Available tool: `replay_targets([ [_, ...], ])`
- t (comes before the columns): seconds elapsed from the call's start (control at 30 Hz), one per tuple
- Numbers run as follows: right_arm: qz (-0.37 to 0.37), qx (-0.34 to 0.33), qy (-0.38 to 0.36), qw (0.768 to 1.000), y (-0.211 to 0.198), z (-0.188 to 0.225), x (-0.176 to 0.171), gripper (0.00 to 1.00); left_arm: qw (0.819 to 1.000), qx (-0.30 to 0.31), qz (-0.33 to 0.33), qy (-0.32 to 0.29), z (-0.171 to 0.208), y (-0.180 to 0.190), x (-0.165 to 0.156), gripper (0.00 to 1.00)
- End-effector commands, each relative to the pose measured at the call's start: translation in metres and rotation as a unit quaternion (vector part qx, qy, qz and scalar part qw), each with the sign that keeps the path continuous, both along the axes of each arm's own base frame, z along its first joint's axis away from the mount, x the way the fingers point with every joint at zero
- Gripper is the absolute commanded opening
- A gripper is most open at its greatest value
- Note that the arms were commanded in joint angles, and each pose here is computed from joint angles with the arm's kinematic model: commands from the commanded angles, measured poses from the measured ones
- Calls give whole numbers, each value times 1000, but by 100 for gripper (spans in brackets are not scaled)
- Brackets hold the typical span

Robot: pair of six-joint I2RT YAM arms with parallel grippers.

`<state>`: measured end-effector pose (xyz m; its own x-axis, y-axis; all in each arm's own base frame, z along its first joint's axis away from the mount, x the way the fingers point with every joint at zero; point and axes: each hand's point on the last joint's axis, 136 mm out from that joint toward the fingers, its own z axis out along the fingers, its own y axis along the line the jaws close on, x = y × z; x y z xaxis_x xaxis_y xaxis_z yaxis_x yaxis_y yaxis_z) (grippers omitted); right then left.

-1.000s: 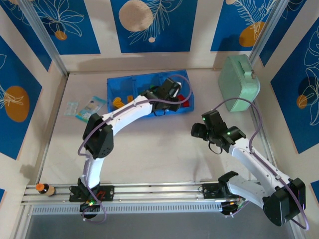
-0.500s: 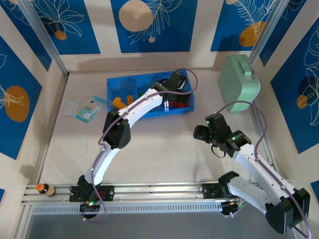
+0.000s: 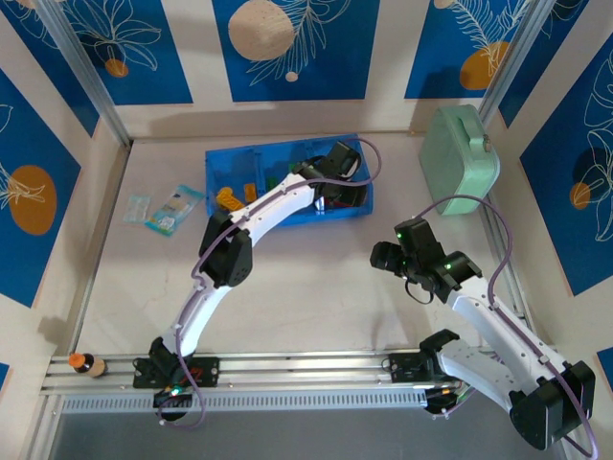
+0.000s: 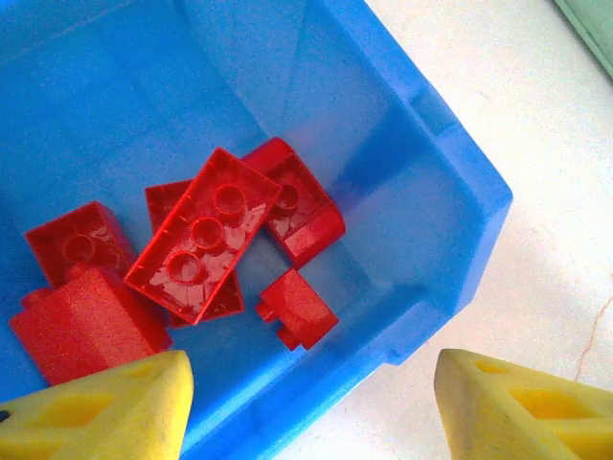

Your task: Sort the legos into containers by color

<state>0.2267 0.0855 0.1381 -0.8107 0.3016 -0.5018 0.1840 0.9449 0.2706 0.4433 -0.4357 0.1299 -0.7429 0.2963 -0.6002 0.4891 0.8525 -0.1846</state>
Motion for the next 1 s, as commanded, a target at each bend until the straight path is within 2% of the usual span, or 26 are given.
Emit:
replay_targets([
  [0.0, -3, 6, 10, 1000, 0, -6, -4, 81, 1000, -3, -4, 24, -22, -7, -5, 65],
  [0.4, -8, 5, 13, 1000, -4, -10, -8, 81, 998, -6, -4, 60, -52, -9, -23, 63],
  [0.7, -12, 7, 14, 1000, -6, -12, -11, 81, 996, -5, 1, 87, -71, 4, -54, 60],
  [0.9, -12, 11, 13, 1000, -5, -12, -11, 81, 997, -6, 3, 82, -68, 13, -70, 60],
  [0.97, -9, 14, 10, 1000, -3, -11, -9, 81, 997, -4, 3, 79, -60, 15, -72, 63],
])
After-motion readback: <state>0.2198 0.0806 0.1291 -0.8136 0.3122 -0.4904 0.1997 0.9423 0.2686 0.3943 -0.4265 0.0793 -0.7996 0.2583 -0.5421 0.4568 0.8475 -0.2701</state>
